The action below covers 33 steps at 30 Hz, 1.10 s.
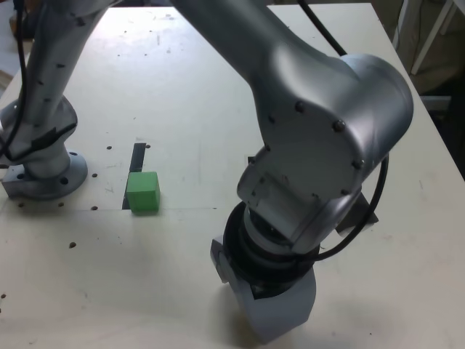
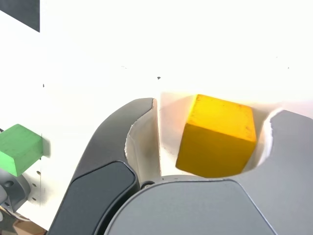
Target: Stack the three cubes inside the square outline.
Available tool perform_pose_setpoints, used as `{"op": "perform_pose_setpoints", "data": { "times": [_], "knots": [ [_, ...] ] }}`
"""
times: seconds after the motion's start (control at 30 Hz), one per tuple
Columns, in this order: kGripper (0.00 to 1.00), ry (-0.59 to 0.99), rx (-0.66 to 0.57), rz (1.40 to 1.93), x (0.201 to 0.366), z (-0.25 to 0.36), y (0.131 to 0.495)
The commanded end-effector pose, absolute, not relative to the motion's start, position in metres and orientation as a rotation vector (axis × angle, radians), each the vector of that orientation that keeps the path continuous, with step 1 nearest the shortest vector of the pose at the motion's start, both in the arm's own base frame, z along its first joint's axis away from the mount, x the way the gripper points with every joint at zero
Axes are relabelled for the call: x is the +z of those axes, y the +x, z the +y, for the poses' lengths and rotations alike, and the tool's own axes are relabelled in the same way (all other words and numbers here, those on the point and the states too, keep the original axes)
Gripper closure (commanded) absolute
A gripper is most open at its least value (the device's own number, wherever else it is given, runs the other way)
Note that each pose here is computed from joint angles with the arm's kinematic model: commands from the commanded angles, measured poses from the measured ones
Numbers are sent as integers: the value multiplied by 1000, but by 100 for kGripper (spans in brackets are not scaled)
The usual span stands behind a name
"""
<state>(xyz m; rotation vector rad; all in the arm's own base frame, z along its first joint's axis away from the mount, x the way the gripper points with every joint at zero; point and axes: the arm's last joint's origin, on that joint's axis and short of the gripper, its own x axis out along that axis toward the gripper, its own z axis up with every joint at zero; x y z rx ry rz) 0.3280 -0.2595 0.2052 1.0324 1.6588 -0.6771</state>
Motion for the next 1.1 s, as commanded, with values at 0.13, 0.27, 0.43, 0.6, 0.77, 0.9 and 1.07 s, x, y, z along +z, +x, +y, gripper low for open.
{"op": "perform_pose_setpoints", "data": {
  "times": [0.13, 0.27, 0.43, 0.6, 0.77, 0.9, 1.07],
  "knots": [
    [58, 1032, -675, 1651, 201, -263, 331],
    [65, 1033, -675, 1645, 202, -264, 331],
    [70, 1041, -665, 1648, 206, -262, 330],
    [70, 1045, -638, 1642, 217, -259, 326],
    [70, 1022, -591, 1641, 232, -248, 325],
    [70, 961, -529, 1669, 248, -228, 330],
    [70, 837, -436, 1744, 262, -187, 335]
  ]
}}
